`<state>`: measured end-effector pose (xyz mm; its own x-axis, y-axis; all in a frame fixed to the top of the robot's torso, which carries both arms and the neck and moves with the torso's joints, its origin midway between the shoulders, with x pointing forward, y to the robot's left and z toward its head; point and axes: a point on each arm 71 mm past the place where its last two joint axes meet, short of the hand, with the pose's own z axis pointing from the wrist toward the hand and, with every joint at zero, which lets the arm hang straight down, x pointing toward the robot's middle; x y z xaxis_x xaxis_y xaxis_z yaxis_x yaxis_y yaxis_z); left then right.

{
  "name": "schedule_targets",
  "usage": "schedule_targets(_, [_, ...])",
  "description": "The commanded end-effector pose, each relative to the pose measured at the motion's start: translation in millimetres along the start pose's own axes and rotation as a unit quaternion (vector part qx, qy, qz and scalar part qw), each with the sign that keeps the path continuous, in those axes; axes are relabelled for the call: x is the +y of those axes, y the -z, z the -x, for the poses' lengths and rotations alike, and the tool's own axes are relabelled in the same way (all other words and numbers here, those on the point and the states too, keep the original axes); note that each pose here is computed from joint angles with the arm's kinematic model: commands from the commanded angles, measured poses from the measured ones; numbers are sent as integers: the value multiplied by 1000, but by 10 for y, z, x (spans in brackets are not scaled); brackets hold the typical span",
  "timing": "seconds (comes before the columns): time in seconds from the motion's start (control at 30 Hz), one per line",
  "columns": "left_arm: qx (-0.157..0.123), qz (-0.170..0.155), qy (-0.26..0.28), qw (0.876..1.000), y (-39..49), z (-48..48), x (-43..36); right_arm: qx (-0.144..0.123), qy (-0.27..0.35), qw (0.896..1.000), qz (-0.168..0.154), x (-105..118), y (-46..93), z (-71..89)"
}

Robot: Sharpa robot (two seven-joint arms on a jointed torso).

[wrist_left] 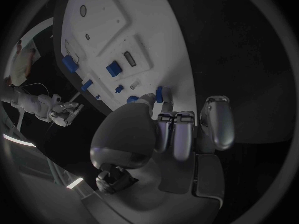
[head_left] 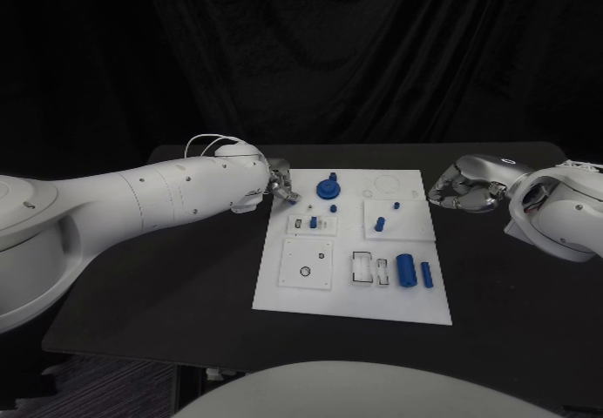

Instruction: Assemble the parts on the task board

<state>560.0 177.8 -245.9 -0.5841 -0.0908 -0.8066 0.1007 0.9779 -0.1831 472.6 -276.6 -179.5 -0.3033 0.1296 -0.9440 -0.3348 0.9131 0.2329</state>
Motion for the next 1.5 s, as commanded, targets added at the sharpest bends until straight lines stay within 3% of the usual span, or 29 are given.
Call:
schedule_targets(0.03, [0, -14, 4, 1000, 2, -11, -22, 10, 1, 1000, -10, -13, 4, -23])
schedule_targets(0.3, [-19, -31, 59, 998, 38, 5, 7, 14, 2, 1000, -15, -31, 18, -28])
schedule_targets(0.43, [-16, -30, 90, 995, 74, -17, 33, 15, 2, 1000, -17, -44, 27, -29])
schedule_targets(0.57, [0, -24, 136, 990, 144, -72, 72, 16, 2, 1000, -20, -58, 38, -30])
schedule_targets(0.8, [0, -25, 172, 985, 330, -160, 85, 18, 2, 1000, -24, -77, 46, -30])
schedule_targets(1.07, [15, -30, 154, 988, 472, -250, 62, 19, 2, 999, -26, -81, 45, -30])
schedule_targets(1.5, [-11, -41, 104, 994, 513, -277, 38, 23, -28, 999, -32, -93, 48, -37])
